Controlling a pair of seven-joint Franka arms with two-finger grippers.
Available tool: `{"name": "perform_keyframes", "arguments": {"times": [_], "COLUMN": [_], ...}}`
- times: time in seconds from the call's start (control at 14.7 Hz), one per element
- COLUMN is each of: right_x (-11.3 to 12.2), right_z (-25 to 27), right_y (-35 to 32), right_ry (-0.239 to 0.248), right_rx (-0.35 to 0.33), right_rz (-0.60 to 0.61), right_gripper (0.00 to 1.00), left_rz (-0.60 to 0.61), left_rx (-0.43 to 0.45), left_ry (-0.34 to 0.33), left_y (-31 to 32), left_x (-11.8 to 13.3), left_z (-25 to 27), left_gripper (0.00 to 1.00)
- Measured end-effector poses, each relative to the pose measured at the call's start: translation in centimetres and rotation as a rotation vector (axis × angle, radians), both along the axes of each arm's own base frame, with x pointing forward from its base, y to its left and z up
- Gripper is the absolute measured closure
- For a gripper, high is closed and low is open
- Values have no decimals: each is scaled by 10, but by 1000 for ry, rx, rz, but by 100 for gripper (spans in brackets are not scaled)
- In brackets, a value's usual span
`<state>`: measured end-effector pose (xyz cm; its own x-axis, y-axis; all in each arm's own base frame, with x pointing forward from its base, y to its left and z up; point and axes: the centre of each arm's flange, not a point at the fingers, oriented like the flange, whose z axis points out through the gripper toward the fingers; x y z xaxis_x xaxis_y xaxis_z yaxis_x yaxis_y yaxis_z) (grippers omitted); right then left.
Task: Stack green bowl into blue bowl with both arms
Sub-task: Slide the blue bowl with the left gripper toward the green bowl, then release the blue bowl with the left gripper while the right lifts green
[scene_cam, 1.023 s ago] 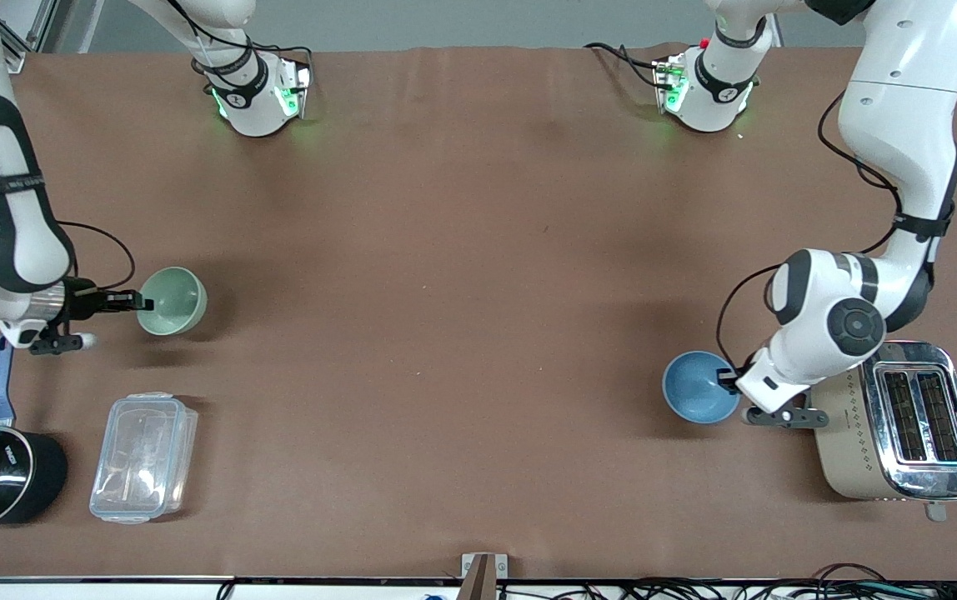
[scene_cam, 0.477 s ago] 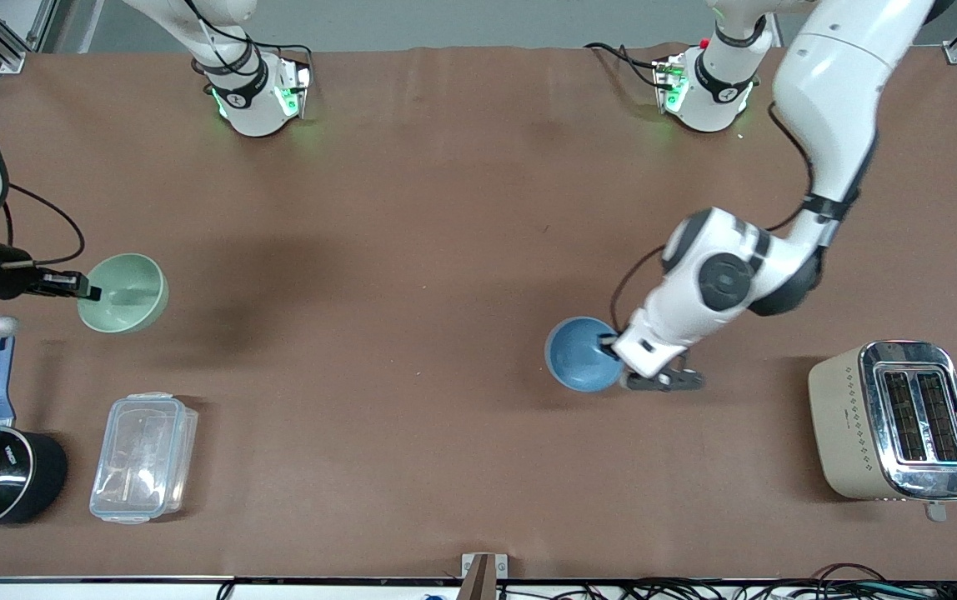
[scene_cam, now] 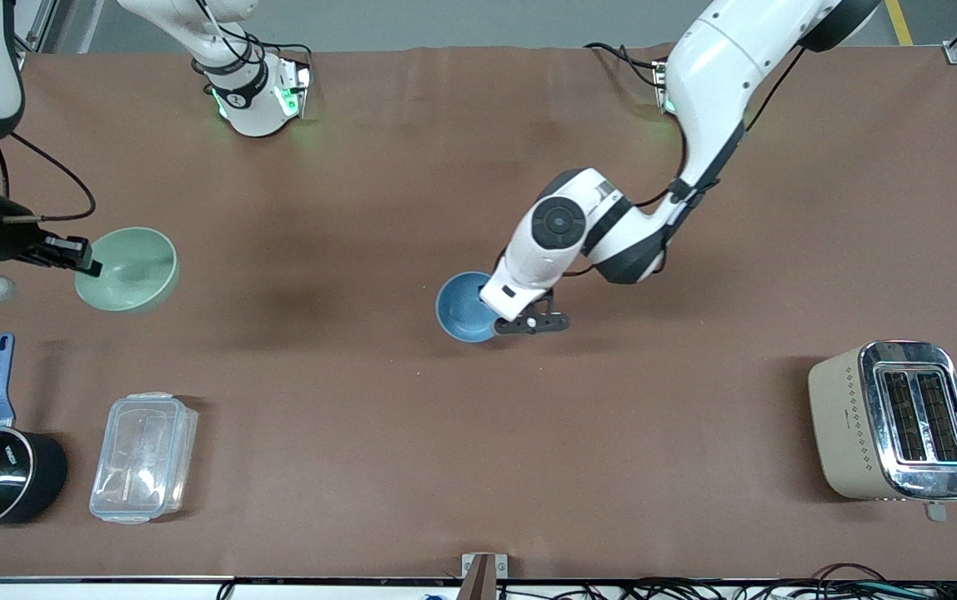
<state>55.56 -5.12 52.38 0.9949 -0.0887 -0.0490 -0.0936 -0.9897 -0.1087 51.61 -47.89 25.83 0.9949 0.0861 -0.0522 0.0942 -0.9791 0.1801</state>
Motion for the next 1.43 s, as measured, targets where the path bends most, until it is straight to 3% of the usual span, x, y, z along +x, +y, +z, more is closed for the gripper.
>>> {"name": "perform_keyframes", "arguments": {"times": [0.41,0.55,0.75,0.95,1.09,1.23,1.43], "right_x": [-17,-17,-15,-10,-11,-15,-34], "right_z": [11,8,8,3,-15,-40,-90], "right_y": [19,32,71,140,195,255,352], "right_ry": [12,22,7,-34,-30,-21,-4], "right_rx": [-1,-2,-5,-4,-3,-4,-11], "right_rz": [-30,-38,-55,-103,-132,-169,-209], "right_gripper": [96,96,96,96,96,96,96], "left_rz": [11,21,44,95,128,113,63], "left_rx": [14,13,4,15,49,87,152], "left_ry": [0,-2,-47,-118,-156,-196,-236], "left_y": [-22,-21,-10,27,76,134,212], "left_x": [-17,-14,9,51,84,108,123], "left_z": [-48,-49,-31,18,72,129,199], "left_gripper": [93,80,51,24,4,0,0]}}
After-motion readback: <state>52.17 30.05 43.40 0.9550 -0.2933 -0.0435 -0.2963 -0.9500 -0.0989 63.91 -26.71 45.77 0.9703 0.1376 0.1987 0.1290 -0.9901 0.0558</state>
